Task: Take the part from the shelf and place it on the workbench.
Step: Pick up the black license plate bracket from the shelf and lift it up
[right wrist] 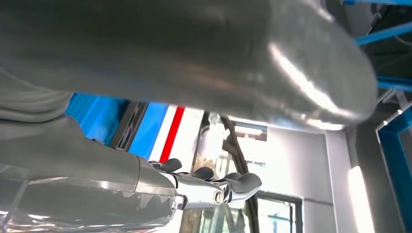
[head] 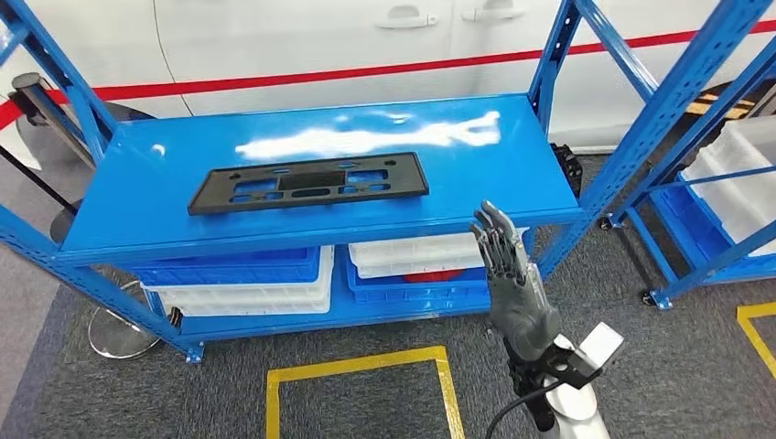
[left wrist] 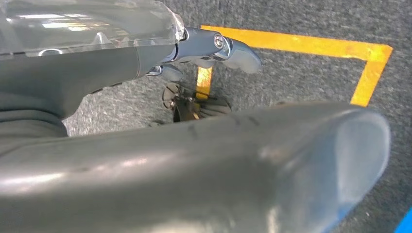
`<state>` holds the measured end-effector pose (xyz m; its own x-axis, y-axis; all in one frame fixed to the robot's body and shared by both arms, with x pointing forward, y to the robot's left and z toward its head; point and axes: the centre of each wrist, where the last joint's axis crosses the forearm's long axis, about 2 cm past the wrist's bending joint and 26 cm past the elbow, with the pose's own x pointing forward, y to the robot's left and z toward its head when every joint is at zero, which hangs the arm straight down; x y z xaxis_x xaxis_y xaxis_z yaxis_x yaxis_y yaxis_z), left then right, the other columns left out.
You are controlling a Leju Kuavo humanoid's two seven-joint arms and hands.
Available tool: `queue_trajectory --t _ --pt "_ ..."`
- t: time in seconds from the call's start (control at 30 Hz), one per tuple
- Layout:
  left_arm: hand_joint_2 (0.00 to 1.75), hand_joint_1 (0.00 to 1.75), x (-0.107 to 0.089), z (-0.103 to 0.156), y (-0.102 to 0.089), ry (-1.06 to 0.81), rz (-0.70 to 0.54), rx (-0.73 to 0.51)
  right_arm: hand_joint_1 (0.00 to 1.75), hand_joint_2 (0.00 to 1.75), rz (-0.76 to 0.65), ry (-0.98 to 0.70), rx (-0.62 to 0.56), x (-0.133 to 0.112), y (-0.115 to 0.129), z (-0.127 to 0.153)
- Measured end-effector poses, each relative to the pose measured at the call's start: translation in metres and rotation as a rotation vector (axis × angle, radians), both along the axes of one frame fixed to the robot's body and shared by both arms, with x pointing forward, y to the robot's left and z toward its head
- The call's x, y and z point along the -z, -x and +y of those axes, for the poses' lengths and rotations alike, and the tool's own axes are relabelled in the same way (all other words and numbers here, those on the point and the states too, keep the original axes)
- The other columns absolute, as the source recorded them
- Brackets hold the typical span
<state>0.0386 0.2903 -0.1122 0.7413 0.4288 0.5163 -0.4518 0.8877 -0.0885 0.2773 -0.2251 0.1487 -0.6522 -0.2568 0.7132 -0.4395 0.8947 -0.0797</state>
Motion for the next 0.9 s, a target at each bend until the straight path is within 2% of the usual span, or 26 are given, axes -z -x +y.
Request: queue_trajectory --t 0.13,0.33,0.9 --pt "0.0 0.0 0.0 0.0 0.0 0.002 -0.001 0.002 0.0 0.0 -0.03 0.0 -0.008 -0.006 0.002 -0.001" --pt "0.0 0.0 0.0 0.001 0.001 0.002 -0.001 0.004 0.0 0.0 -0.019 0.003 -0.006 0.0 0.011 -0.005" --pt "0.0 0.0 0.0 0.002 0.001 0.007 -0.004 -0.001 0.0 0.0 -0.035 0.007 -0.011 -0.004 0.01 -0.008"
